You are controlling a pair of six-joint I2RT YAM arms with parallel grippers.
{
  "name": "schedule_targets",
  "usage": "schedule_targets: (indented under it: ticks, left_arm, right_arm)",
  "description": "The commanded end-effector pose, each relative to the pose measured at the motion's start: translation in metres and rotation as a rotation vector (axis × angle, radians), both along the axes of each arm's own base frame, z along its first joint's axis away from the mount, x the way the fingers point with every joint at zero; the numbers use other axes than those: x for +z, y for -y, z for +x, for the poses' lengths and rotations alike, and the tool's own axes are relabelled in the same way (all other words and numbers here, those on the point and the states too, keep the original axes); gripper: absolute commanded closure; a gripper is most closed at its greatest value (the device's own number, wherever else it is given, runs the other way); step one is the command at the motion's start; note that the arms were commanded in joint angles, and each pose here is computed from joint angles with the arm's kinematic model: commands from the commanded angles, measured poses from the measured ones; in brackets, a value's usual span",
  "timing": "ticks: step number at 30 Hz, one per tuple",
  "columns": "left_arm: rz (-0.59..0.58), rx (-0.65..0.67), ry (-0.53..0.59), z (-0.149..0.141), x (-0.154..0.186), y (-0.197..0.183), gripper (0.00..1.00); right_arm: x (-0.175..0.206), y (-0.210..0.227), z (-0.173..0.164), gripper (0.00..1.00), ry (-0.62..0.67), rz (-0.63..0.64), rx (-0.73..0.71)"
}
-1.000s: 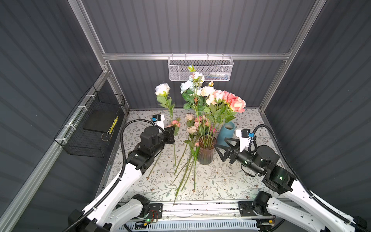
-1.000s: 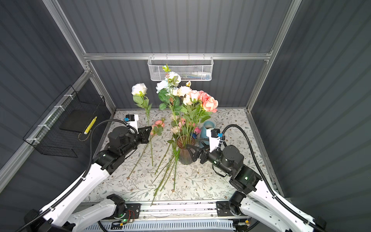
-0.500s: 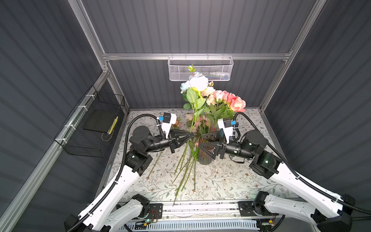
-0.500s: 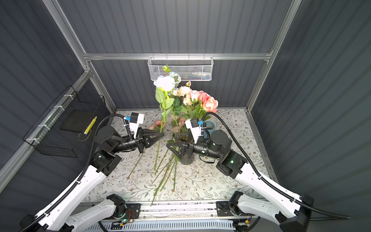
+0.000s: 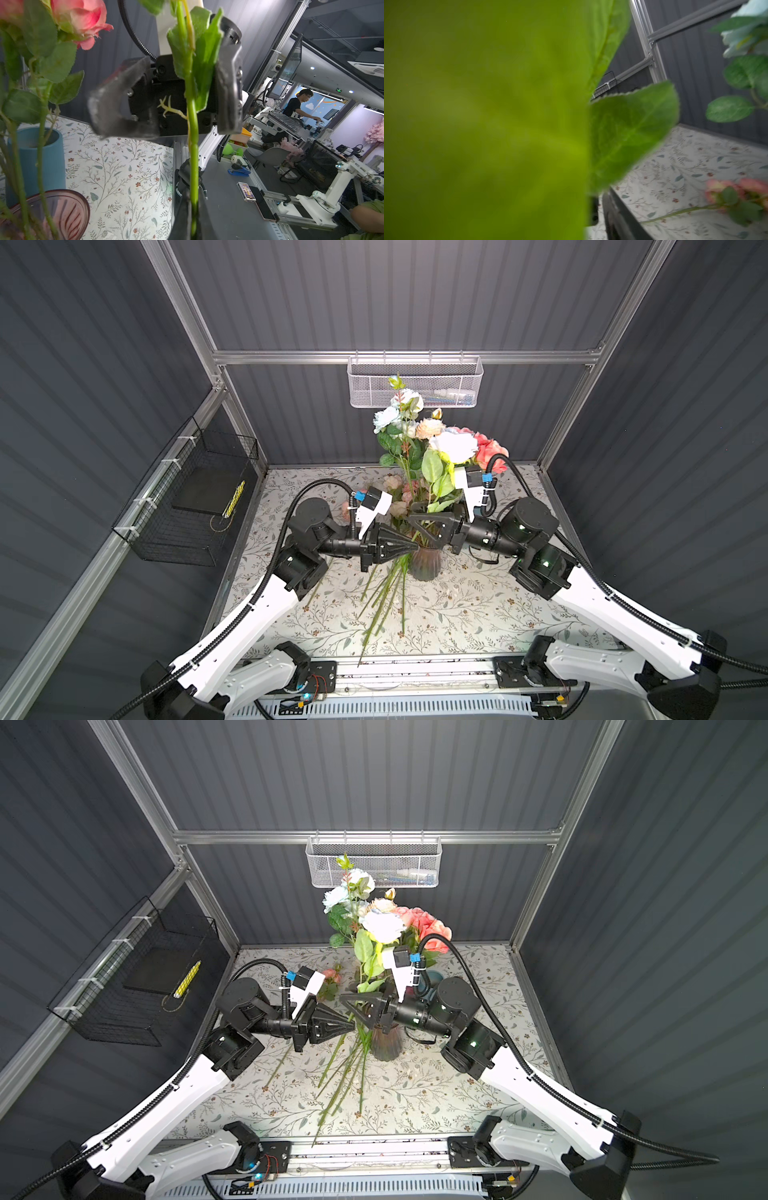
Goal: Arrange flowers in a vase
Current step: Place the flower in the vase.
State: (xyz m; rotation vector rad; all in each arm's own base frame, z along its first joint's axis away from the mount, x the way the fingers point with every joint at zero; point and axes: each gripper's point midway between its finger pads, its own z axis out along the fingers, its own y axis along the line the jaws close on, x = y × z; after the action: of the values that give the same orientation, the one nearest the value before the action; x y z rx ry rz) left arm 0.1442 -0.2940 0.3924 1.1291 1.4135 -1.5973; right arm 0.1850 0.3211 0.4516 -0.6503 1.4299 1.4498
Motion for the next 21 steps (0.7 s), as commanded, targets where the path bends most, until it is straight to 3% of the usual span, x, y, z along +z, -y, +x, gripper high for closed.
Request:
schedule_targets:
  ticks: [1,2,6,10,15,21]
  left_arm:
    - [0.004,0.040,0.024,0.005,0.006,0.000,0.95]
    - [0.003,0.053,0.025,0.006,0.006,0.000,0.90]
    - [0.002,0.134,0.010,0.019,0.006,0.000,0.49]
    - [0.005,0.227,-0.015,0.034,0.004,-0.001,0.01]
    - [0.011,0.438,-0.001,0.053,0.006,-0.020,0.00]
    - [0.043,0.967,0.002,0.099,-0.010,-0.089,0.00]
  right_arm:
    - [0.018,0.004,-0.007,0.69,0.035,0.042,0.011]
    - [0.018,0.005,-0.008,0.76,0.036,0.039,0.007]
    - [0.016,0.014,-0.007,0.98,0.030,0.021,-0.035]
    - [0.008,0.027,-0.006,1.00,0.014,-0.003,-0.099]
    - [-0.002,0.051,-0.005,1.00,0.012,-0.057,-0.208]
    - [-0.003,0.084,-0.008,1.00,0.048,-0.104,-0.332]
